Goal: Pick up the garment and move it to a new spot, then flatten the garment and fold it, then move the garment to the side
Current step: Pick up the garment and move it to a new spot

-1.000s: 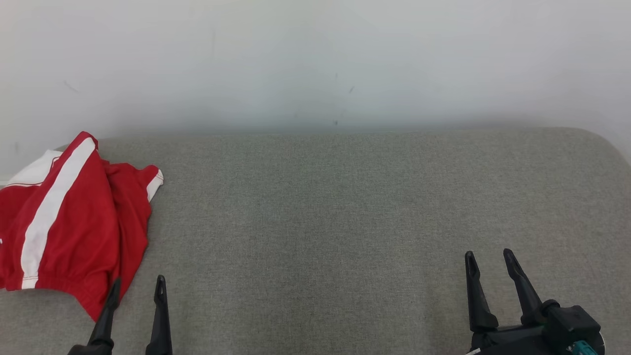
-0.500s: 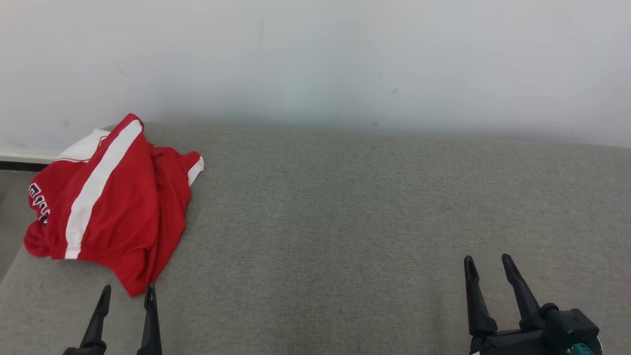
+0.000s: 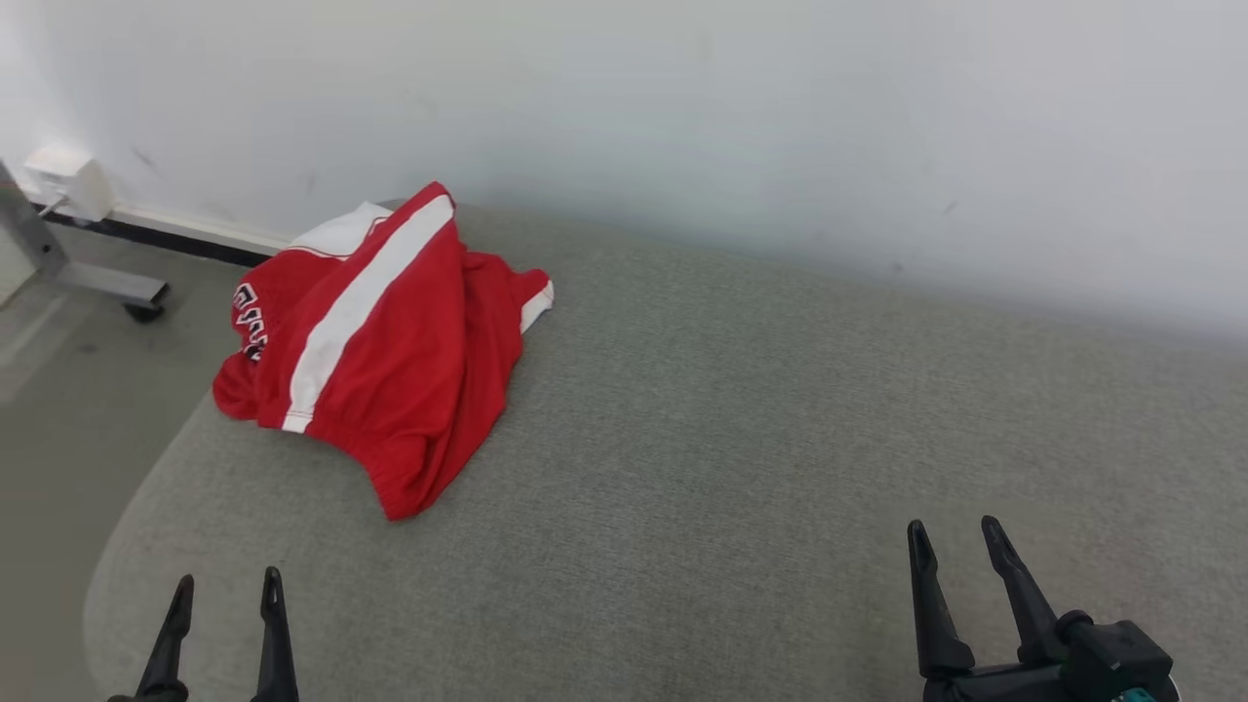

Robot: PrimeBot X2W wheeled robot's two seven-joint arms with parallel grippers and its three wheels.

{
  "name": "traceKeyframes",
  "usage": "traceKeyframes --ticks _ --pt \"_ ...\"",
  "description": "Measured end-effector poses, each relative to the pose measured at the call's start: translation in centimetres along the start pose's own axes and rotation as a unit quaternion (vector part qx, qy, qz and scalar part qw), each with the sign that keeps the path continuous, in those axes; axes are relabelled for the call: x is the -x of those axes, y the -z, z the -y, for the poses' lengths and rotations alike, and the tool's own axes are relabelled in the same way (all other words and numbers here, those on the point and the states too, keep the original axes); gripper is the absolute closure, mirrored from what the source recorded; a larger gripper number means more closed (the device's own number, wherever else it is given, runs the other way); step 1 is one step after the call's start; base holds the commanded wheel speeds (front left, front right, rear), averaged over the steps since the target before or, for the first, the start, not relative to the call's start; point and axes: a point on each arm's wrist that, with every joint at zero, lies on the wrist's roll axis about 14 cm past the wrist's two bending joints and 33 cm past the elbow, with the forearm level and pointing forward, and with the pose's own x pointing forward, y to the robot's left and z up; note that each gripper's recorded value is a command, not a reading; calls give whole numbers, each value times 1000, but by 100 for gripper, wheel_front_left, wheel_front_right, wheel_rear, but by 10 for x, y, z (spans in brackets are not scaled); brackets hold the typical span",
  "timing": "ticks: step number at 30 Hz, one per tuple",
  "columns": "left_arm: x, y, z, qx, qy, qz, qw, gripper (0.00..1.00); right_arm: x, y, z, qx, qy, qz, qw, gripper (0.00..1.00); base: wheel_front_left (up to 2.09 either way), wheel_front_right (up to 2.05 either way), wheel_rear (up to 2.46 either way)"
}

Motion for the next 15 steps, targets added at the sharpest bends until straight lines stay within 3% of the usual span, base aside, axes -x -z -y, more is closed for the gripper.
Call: traceKeyframes --ticks 15 --pt "43 -1 -68 -16 -112 -9 994 0 -31 21 -58 -13 -93 -26 995 0 0 0 0"
